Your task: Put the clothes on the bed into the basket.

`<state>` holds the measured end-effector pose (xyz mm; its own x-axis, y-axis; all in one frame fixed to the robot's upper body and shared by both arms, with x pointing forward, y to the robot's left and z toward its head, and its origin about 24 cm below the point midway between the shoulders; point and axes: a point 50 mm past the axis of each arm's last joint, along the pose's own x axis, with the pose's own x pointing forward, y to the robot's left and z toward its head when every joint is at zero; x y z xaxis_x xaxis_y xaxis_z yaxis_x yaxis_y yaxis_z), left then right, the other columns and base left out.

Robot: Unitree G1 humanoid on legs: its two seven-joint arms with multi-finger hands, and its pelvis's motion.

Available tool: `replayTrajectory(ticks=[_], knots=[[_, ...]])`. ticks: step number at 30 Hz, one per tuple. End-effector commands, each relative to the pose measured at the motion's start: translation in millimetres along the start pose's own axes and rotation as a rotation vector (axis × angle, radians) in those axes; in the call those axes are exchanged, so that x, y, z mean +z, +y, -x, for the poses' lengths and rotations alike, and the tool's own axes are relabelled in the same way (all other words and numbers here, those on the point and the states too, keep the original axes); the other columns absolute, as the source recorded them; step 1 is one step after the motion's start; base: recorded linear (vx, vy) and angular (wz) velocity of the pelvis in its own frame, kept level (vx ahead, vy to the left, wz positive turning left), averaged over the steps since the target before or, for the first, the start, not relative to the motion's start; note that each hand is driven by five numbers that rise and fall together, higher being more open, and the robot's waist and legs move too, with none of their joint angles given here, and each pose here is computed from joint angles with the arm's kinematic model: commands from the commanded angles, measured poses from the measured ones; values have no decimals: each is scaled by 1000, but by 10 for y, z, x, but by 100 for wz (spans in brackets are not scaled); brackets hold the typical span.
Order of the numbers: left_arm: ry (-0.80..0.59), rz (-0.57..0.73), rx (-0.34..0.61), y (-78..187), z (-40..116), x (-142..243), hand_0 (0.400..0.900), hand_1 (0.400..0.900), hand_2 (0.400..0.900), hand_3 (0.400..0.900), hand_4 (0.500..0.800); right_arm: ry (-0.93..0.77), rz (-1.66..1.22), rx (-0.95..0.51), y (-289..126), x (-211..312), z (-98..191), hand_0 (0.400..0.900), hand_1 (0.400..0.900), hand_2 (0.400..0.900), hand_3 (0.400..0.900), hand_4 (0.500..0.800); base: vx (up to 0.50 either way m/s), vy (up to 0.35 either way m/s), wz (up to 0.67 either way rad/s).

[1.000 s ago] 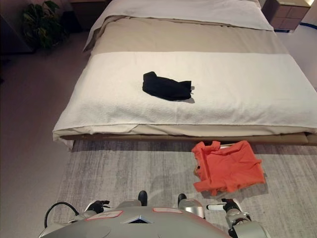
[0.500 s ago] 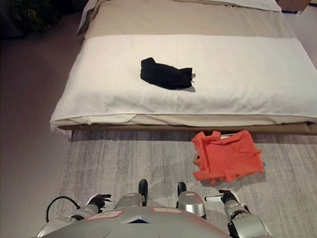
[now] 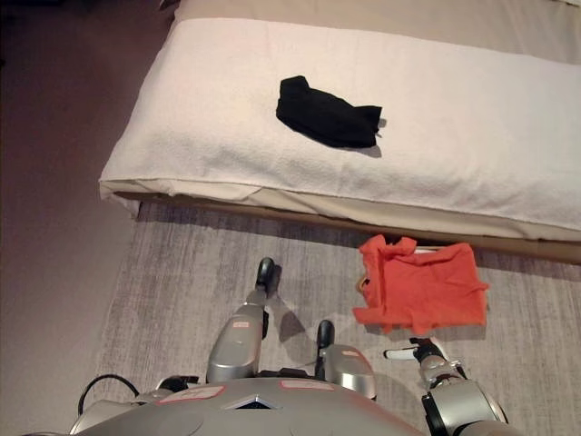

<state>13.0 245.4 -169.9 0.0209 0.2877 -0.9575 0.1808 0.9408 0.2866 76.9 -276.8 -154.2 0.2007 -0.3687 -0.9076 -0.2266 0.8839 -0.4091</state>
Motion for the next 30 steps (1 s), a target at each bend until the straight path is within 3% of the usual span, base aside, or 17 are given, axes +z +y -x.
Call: replayTrajectory(ticks=[1, 6, 19, 23, 25, 28, 30], knots=[[79, 48, 57, 166, 6, -298, 900, 900, 900, 900, 800, 84, 11, -5, 11, -327, 20, 900, 900, 900, 900, 800, 592, 335, -38], [-6, 56, 82, 285, -3, -68, 900, 900, 900, 900, 800, 47, 44, 23, 23, -206, 10, 900, 900, 900, 900, 800, 510, 253, 19], [-23, -14, 112, 438, 4, 6, 900, 900, 900, 900, 800, -52, 54, -15, -32, 88, -1, 900, 900, 900, 900, 800, 350, 143, 25], [-43, -48, 112, 408, 4, 70, 900, 900, 900, 900, 800, -55, 71, -45, -79, 82, -2, 900, 900, 900, 900, 800, 360, -87, 52], [23, -43, 152, 669, 31, -201, 900, 900, 900, 900, 800, -69, 102, -80, -210, 91, -3, 900, 900, 900, 900, 800, 381, -176, 63], [34, -31, 180, 817, 58, -308, 900, 900, 900, 900, 800, -133, 181, -139, -372, 262, 9, 900, 900, 900, 900, 800, 320, -227, 29], [-63, -27, 168, 666, 28, 77, 900, 900, 900, 900, 800, -202, 306, -241, -569, 565, 47, 900, 900, 900, 900, 800, 202, -220, 22]])
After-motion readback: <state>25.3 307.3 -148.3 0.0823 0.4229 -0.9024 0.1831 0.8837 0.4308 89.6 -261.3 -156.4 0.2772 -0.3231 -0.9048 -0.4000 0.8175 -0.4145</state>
